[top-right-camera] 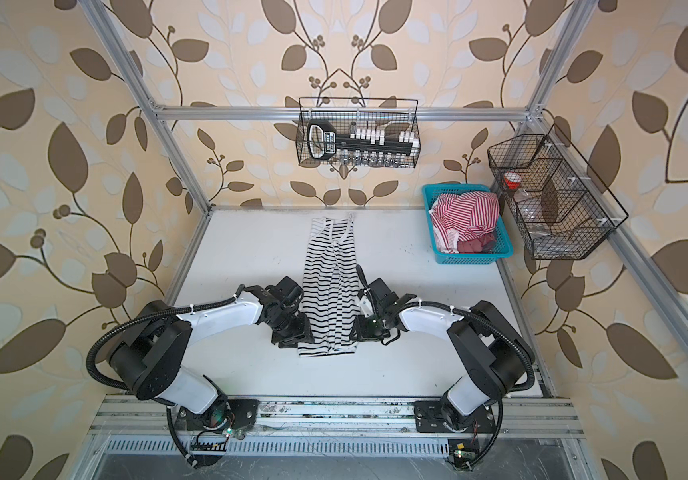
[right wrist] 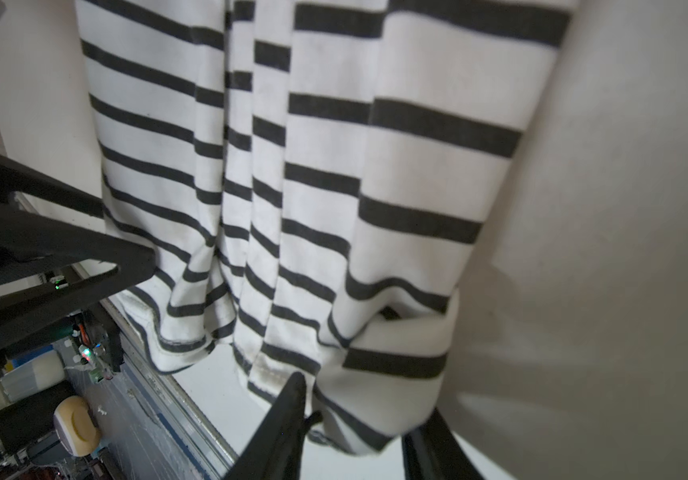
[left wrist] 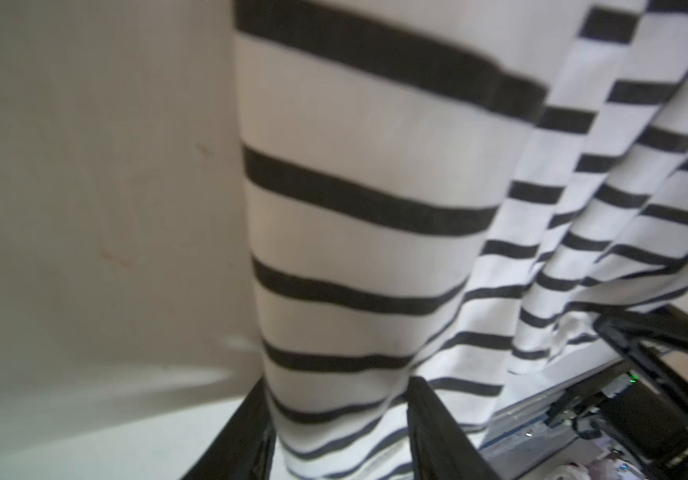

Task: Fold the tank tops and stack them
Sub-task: 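Release the far end and grasp the near end of the tank top with both grippers, then lift the near end with both grippers and fold it away from the robot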

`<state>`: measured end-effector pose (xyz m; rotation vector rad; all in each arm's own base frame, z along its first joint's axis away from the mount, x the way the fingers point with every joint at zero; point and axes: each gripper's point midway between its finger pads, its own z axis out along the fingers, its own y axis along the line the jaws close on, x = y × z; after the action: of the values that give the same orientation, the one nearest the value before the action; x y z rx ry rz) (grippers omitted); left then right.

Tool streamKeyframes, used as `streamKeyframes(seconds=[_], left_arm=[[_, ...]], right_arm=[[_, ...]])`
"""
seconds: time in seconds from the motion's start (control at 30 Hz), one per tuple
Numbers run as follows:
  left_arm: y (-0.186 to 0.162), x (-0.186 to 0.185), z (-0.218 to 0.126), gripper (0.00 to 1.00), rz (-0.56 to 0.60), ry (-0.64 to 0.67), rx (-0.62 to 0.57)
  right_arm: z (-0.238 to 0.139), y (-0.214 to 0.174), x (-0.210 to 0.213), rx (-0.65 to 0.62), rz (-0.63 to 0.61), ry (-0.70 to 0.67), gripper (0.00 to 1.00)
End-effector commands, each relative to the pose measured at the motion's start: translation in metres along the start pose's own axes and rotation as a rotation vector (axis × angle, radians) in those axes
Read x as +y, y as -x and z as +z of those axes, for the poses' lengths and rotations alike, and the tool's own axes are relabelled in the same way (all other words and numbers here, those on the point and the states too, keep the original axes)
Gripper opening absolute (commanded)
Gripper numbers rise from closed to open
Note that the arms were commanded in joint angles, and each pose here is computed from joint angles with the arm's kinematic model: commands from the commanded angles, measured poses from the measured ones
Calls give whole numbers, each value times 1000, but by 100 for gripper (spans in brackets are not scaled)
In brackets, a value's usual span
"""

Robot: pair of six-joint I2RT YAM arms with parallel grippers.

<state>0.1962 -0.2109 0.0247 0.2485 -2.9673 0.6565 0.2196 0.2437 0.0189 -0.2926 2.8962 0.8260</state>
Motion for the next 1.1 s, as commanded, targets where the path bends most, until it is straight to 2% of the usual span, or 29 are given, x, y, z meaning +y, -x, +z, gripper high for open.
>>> streamKeyframes(seconds=[0.0, 0.23, 0.27, 0.43, 0.63, 0.87, 1.07], left_arm=[[-8, 1, 14, 42, -28, -26, 31], [-16, 6, 15, 5, -39, -25, 47], [-17, 6, 15, 1, -39, -26, 46], [-20, 4, 6, 0, -38, -39, 32], [-9, -14, -17, 0, -8, -58, -27], [17, -49, -47, 0, 40, -84, -104], [58, -74, -70, 0, 30, -134, -187]], right_arm=[[15, -34, -20, 94, 59, -60, 31], [14, -43, -17, 93, 67, -57, 0], [12, -44, -16, 87, 70, -56, 0], [0, -44, -7, 51, 65, -41, 0], [-25, -28, 15, -12, 27, -11, 0], [-49, 5, 26, -63, 4, 7, 0], [-64, 42, 32, -120, 2, 41, 0]])
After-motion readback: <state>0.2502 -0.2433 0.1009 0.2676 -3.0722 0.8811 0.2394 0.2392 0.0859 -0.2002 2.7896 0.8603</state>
